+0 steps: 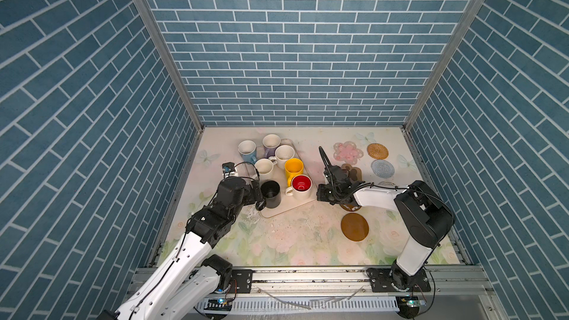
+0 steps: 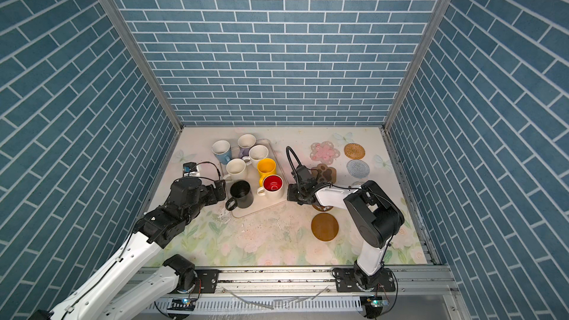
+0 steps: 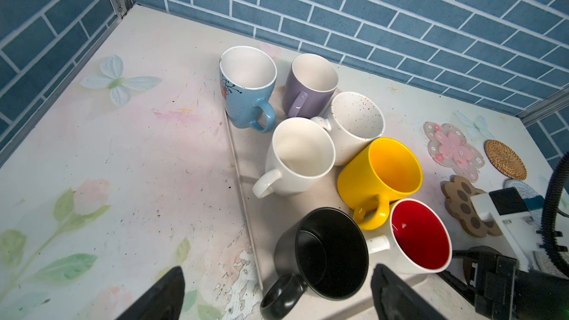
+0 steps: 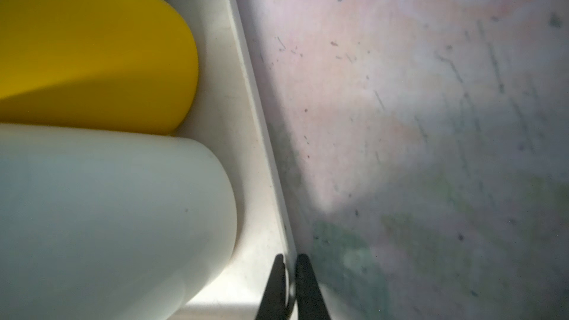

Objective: Place cups on coasters
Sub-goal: Move the tray to the center of the table.

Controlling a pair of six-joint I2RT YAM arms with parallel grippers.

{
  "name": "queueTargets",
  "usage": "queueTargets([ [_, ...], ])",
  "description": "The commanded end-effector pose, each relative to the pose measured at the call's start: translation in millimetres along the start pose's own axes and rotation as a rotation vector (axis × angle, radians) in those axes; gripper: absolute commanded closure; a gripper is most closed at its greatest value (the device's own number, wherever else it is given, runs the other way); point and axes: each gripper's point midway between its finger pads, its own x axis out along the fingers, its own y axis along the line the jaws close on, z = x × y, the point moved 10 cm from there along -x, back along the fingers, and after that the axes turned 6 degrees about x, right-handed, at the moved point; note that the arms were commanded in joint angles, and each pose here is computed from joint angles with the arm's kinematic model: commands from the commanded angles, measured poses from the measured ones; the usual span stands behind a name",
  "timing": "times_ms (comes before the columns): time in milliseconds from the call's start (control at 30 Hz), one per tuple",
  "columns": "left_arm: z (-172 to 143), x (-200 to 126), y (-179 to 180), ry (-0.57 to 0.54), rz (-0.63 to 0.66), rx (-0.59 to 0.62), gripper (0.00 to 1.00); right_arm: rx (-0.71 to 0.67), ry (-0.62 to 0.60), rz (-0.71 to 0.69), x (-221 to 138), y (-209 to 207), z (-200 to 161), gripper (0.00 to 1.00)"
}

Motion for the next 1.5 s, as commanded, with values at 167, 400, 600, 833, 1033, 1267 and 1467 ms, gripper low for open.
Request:
queueTargets([
  [167, -10, 12, -1, 0.044, -0.008, 0.0, 0.04, -0.101, 0.045, 0.004, -24, -9, -27, 1.0],
  [400, -12, 20, -3, 0.063, -0.003, 0.004, 0.04, -0.104, 0.036, -0.005, -36, -16, -35, 1.0],
  [600, -13, 23, -4, 0.081, 0.001, 0.027, 0.04, -0.133, 0.031, 0.002, -40, -6, -26, 1.0],
  [833, 3, 21, -11, 0.099, -0.009, 0.064, 0.06, -0.171, 0.002, 0.016, -55, 11, -10, 1.0],
  [1033, 22, 24, -20, 0.13, 0.018, 0.082, 0.07, -0.205, -0.049, -0.002, -77, 18, -1, 0.88],
  [1267, 37, 33, -27, 0.153, 0.068, 0.081, 0.07, -0.235, -0.099, -0.027, -100, 23, 6, 0.67],
  [1467, 38, 41, -30, 0.166, 0.087, 0.08, 0.07, -0.248, -0.127, -0.029, -110, 25, 9, 0.61],
])
